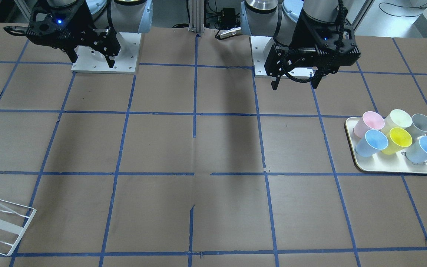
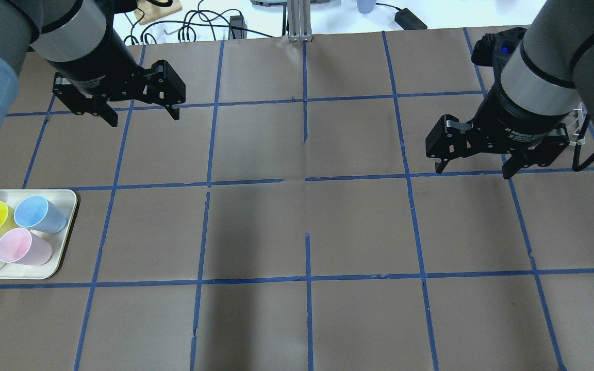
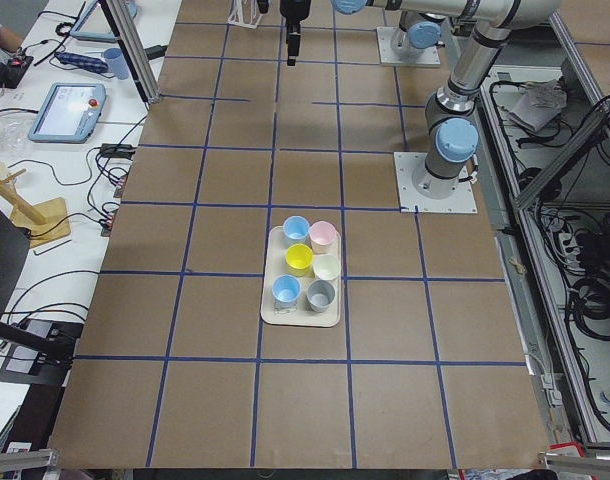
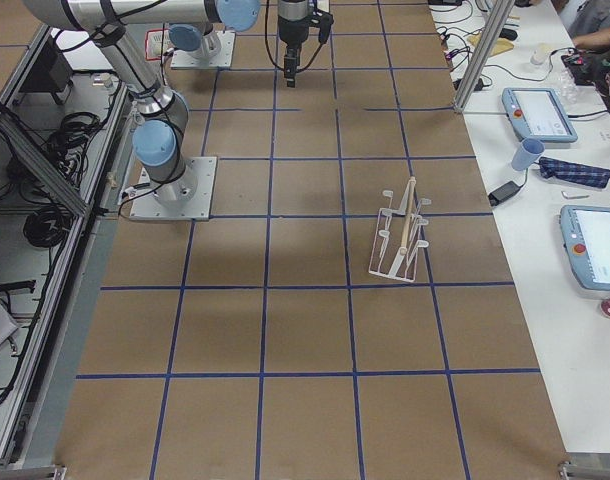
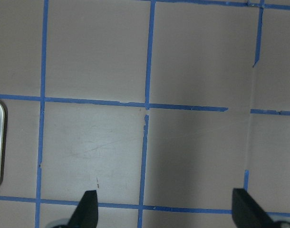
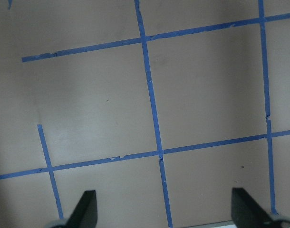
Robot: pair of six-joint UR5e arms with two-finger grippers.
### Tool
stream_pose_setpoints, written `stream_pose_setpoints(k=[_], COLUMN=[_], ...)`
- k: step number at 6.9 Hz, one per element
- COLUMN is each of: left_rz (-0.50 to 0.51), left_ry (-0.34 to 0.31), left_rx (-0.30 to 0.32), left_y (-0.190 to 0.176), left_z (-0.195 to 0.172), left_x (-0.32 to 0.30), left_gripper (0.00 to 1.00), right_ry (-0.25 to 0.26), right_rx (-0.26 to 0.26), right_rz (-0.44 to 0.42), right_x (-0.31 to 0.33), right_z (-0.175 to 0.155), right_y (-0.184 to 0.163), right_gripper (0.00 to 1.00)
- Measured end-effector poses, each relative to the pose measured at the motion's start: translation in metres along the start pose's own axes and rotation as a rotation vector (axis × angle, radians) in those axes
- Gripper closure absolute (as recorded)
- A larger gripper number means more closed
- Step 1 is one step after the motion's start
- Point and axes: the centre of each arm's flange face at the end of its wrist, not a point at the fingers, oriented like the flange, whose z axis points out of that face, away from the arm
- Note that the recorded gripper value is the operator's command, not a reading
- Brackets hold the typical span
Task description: Transfer IKEA cup to right arm and place on rack
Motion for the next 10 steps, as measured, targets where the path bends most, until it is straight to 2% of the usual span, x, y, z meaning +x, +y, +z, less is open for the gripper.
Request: stream_pose_setpoints(k=[5,7,10], left_rz=[0.019,0.069,0.202], left_ry=[-0.005,-0.012,-0.032], left_rx=[-0.002,-0.005,-0.032], left_y=[-0.001,-0.010,-0.021], left_z=[0.002,0.002,0.007], left_x=[-0.009,-0.039,-0.103], left_gripper=[0.00,0.00,0.00], right_ry=[0.003,0.001,-0.004], right_rx=[-0.003,-0.006,-0.012], right_rz=[0.000,0.002,0.000], right_x=[0.000,0.000,-0.001], right_z=[0.001,0.001,0.002], right_y=[0.000,0.001,0.001], right_gripper=[0.00,0.00,0.00])
